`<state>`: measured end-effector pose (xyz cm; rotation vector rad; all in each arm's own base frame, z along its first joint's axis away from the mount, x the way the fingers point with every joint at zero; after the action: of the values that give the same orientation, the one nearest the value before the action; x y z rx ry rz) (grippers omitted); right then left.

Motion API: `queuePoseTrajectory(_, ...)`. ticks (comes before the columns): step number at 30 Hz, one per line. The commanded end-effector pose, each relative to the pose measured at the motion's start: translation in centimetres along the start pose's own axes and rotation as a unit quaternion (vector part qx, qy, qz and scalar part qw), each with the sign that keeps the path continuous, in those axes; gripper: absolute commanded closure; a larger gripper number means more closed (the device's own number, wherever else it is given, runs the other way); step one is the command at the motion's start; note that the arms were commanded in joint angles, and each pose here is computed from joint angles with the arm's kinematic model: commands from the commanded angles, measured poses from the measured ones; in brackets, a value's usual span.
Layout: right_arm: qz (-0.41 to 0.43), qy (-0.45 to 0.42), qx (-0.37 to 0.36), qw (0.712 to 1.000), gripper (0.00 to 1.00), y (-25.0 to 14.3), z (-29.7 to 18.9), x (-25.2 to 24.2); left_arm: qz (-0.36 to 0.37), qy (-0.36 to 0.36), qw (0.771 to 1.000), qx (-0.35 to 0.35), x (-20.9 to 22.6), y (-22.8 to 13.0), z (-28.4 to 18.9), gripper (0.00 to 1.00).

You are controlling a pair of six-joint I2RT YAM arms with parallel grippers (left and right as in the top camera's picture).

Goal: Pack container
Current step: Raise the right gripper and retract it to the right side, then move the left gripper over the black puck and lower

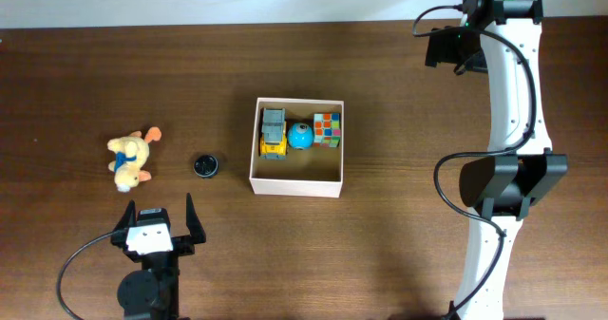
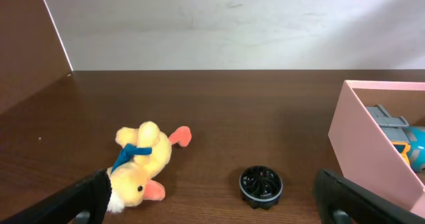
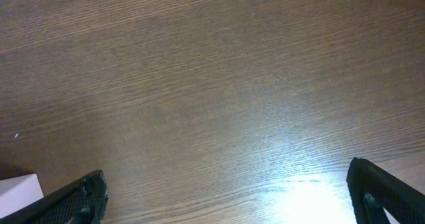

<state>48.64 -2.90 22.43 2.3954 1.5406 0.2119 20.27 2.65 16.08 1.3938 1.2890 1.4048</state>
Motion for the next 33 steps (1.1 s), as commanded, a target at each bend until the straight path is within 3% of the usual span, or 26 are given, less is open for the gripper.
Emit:
queuePoseTrajectory(1,0.008,-0.006,-0.003,1.000,0.01,0.1,-0.2,-0.3,0.007,-0.002,1.000,-0.008,0.0,0.2,0.0,0.01)
queuePoseTrajectory(6,0.008,-0.006,-0.004,1.000,0.01,0.1,-0.2,-0.3,-0.022,-0.026,0.996,-0.077,-0.4,3.1,-0.3,0.01)
queuePoseTrajectory(10,0.008,-0.006,-0.004,1.000,0.01,0.1,-0.2,-0.3,-0.037,-0.021,0.997,-0.069,0.3,5.0,-0.5,0.01)
queuePoseTrajectory(16,0.008,-0.006,-0.004,1.000,0.01,0.1,-0.2,-0.3,-0.025,-0.027,0.999,0.001,1.6,10.8,2.5,0.01)
queuePoseTrajectory(22,0.008,-0.006,-0.003,1.000,0.01,0.1,-0.2,-0.3,-0.032,-0.108,0.989,0.093,0.8,15.6,9.1,0.01)
queuePoseTrajectory(28,0.008,-0.006,-0.004,1.000,0.01,0.1,-0.2,-0.3,-0.055,-0.192,0.956,0.216,-1.0,15.9,15.0,0.01)
queuePoseTrajectory(33,0.008,-0.006,-0.004,1.000,0.01,0.1,-0.2,-0.3,-0.091,-0.286,0.919,0.256,-3.8,14.0,16.7,0.01)
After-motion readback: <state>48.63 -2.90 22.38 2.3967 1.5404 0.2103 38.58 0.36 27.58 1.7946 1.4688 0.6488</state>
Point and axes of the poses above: each gripper's point midway between its finger pads, its own z axis out along the fingers, its own x axis along the line the jaws close on, y = z × x, the point moved 4 cm from there along -z, back along the fingers, and after that the axes turned 10 degrees about z, right-handed, at the moved point
